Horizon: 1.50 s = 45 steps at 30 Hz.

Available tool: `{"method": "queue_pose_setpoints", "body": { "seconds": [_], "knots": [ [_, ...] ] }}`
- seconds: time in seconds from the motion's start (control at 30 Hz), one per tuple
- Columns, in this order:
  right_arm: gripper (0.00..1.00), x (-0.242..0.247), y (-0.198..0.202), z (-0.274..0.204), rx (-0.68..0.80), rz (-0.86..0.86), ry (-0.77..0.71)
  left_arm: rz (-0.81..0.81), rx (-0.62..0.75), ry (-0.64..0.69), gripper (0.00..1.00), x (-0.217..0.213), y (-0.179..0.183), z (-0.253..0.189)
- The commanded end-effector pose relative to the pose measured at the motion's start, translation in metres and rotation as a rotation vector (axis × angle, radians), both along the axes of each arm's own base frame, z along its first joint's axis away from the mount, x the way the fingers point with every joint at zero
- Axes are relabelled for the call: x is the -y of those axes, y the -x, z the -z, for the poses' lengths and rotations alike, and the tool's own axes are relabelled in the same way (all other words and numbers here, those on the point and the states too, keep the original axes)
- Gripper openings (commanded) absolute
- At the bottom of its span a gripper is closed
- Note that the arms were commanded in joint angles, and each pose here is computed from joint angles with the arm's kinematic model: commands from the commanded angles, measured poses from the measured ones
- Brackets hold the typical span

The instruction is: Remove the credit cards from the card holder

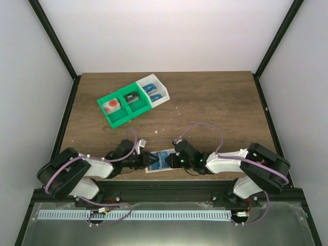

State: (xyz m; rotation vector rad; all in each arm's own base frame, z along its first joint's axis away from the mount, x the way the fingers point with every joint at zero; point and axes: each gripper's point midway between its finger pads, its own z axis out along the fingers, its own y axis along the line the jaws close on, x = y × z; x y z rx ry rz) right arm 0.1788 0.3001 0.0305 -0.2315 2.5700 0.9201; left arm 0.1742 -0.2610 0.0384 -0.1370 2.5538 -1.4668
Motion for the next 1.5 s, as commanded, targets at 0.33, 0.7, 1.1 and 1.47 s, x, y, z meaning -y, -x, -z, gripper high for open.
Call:
{"method": "queue_pose_setpoints", "body": {
  "seconds": [0.33,0.7,1.1,1.47],
  "knots": [
    [0.19,0.005,0.004,0.010,-0.029,0.004,0.013,0.015,0.001,0.052,0.22,0.010,-0.001,-0.001],
    [0.19,0.006,0.005,0.013,-0.032,0.003,0.018,0.028,-0.026,0.078,0.00,0.013,0.002,0.002],
    [0.19,0.006,0.004,0.013,-0.028,0.005,0.022,0.034,-0.052,0.072,0.00,0.010,0.008,0.007],
    [0.19,0.007,0.002,0.009,-0.010,0.005,0.020,0.024,-0.076,0.055,0.00,0.001,0.015,0.012]
  ]
}}
